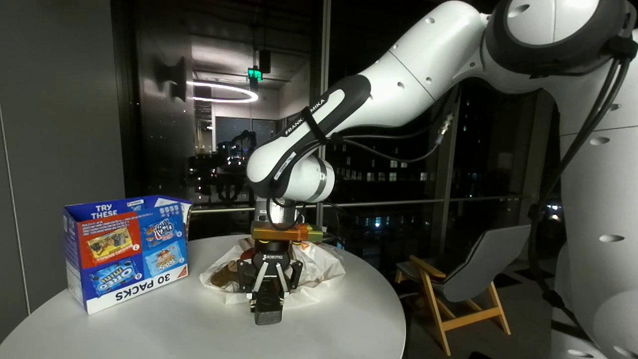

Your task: Put the items on the table inside the plastic bag except for the blue box

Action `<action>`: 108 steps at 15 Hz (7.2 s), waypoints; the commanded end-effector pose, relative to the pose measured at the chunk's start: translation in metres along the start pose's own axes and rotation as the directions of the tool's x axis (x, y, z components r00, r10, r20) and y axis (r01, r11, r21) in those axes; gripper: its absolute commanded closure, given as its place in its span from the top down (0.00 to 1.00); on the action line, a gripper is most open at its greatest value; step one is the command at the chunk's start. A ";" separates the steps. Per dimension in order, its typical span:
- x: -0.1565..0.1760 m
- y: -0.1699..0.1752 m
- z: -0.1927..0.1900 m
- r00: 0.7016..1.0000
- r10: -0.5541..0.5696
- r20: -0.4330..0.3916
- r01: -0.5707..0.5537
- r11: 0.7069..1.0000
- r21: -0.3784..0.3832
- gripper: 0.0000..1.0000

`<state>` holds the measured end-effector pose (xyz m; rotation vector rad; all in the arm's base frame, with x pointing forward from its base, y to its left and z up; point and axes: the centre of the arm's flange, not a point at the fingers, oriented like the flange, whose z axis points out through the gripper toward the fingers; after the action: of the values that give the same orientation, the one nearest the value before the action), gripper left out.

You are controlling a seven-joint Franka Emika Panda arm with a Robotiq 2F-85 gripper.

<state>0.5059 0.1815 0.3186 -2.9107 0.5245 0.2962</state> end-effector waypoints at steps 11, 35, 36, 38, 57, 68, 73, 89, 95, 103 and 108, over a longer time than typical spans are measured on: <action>0.061 0.054 -0.046 0.972 0.233 0.018 -0.233 0.962 0.139 0.33; 0.129 0.057 -0.032 0.970 0.154 0.186 -0.209 0.921 0.328 0.33; 0.131 0.063 -0.033 0.966 0.186 0.179 -0.237 0.914 0.329 0.33; 0.134 0.074 -0.035 0.961 0.237 0.146 -0.273 0.902 0.334 0.33; 0.117 0.056 -0.030 0.976 0.122 0.178 -0.173 0.935 0.310 1.00; 0.105 0.035 -0.001 0.985 0.087 0.151 -0.127 0.949 0.287 1.00; 0.081 0.009 0.010 0.978 0.209 -0.011 -0.190 0.910 0.369 1.00; 0.053 0.006 0.044 0.662 0.566 -0.491 -0.440 0.824 0.357 0.36; 0.017 -0.001 0.007 0.861 0.387 -0.330 -0.314 0.915 0.253 0.18; 0.046 0.027 -0.051 0.865 0.388 -0.319 -0.328 0.917 0.226 0.18; 0.081 0.052 -0.049 0.842 0.408 -0.354 -0.354 0.911 0.210 0.18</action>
<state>0.5489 0.1035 0.3400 -2.6991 1.1545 -0.2020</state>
